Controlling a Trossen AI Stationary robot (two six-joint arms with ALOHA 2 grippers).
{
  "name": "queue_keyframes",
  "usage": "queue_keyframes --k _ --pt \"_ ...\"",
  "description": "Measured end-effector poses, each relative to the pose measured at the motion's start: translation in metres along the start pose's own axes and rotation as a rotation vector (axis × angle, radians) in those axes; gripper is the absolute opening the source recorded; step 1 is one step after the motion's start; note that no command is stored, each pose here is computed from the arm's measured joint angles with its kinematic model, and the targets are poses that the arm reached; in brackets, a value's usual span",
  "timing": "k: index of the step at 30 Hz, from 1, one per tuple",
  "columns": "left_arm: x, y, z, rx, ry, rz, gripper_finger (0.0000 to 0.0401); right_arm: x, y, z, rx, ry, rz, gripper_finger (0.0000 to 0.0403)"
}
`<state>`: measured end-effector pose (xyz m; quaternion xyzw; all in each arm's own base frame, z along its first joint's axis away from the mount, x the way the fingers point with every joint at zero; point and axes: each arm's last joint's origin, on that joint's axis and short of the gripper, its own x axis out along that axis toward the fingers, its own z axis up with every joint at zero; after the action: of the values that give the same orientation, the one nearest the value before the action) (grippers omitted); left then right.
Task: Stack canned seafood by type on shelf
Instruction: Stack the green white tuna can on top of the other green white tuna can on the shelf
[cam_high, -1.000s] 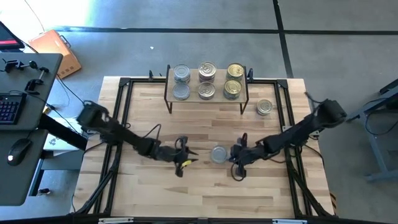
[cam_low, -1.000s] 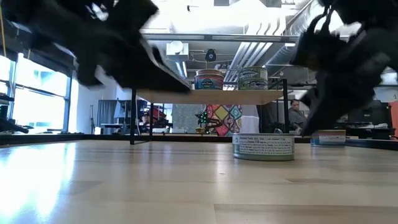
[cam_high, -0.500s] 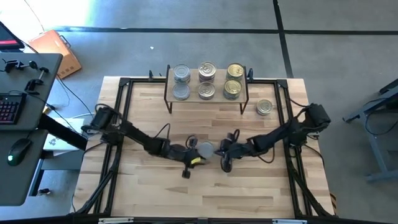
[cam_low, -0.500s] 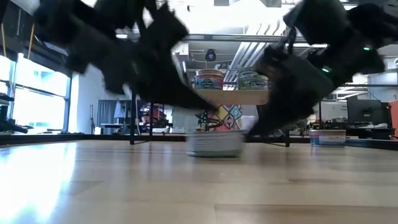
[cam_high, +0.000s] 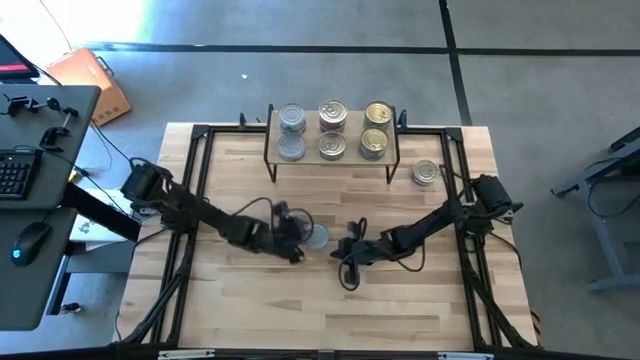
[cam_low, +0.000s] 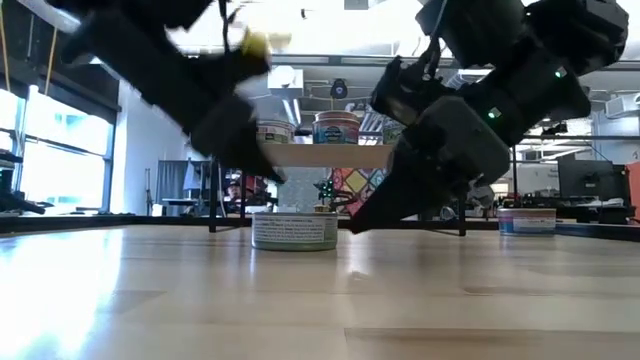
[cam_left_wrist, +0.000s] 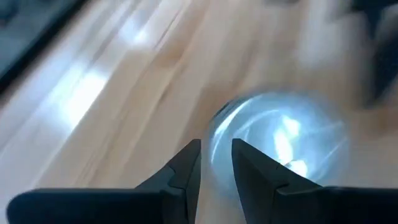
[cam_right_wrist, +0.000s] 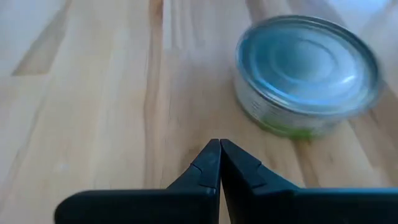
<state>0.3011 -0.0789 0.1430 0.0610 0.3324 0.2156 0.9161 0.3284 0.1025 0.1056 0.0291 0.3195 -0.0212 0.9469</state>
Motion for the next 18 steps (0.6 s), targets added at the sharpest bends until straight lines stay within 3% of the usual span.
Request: queue_keyframes --k 4,8,12,18 --pt "0.020 0.015 -0.019 -0.035 0.117 -0.005 0.0062 0.008 0.001 0.002 0.009 0.014 -0.001 0.0000" --pt "0.028 0.008 -0.026 -0.004 0.163 -0.142 0.0042 0.013 -0.004 0.000 -0.008 0.070 -0.030 0.0000" --pt "0.015 -0.008 -0.023 0.060 0.142 -0.283 0.0025 0.009 -0.011 0.002 -0.008 0.095 -0.137 0.0000" --pt "-0.024 -0.037 -0.012 0.120 0.042 -0.389 0.0009 -0.009 -0.020 0.013 0.027 0.154 -0.297 0.0000"
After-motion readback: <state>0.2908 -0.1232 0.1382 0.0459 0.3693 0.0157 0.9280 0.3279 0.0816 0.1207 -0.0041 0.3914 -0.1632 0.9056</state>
